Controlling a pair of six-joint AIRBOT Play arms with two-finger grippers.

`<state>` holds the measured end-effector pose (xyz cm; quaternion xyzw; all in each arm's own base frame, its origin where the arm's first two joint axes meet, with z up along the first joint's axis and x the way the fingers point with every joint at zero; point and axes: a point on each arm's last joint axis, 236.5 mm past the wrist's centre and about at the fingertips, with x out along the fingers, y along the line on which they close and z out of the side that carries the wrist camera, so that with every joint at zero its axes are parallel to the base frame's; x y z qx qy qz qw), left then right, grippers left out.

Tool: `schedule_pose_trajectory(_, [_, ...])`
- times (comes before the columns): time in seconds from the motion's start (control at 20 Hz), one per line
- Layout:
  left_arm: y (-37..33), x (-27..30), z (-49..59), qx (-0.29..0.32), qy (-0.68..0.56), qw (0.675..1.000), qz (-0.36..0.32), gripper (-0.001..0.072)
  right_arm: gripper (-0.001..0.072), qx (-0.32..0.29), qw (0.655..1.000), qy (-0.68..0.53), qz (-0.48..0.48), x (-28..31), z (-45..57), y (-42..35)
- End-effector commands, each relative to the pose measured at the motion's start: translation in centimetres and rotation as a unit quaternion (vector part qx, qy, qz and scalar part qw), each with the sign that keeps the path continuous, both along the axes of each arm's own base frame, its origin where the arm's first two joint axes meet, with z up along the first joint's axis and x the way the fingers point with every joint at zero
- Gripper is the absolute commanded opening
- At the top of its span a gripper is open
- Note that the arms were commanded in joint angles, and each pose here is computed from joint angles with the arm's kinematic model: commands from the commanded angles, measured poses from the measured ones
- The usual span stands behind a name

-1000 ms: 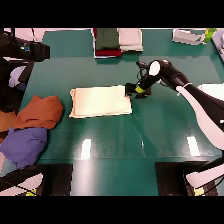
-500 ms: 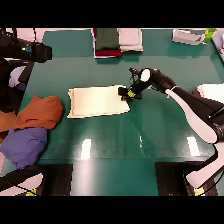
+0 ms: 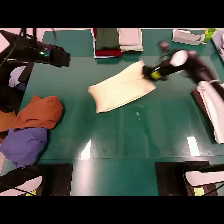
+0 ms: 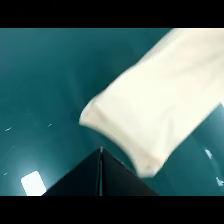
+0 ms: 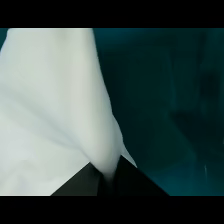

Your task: Fold the shirts.

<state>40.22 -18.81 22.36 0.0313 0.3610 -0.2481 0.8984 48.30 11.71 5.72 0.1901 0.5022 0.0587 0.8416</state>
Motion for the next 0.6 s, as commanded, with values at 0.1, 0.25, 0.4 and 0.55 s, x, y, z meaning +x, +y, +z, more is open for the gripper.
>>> schedule_pose_trajectory(0.1, [-5.3, -1.4, 1.4, -0.017, -0.036, 0.998, -0.055, 0.0022, 0.0023, -0.053, 0.982, -0.053, -0.175, -2.4, 7.0, -20.3])
schedule_pose_trajectory(0.25, [-6.6, -2.1, 1.6, -0.023, -0.036, 0.997, -0.068, 0.0022, 0.0023, -0.062, 0.962, -0.052, -0.261, -5.4, 7.7, -28.6])
schedule_pose_trajectory(0.4, [-8.0, -3.1, 1.6, -0.025, -0.036, 0.995, -0.087, 0.0022, 0.0023, -0.061, 0.943, -0.057, -0.322, -7.5, 8.0, -34.1])
schedule_pose_trajectory(0.55, [-9.3, -4.1, 1.6, -0.025, -0.036, 0.994, -0.104, 0.0022, 0.0023, -0.066, 0.93, -0.07, -0.356, -8.5, 8.5, -36.9])
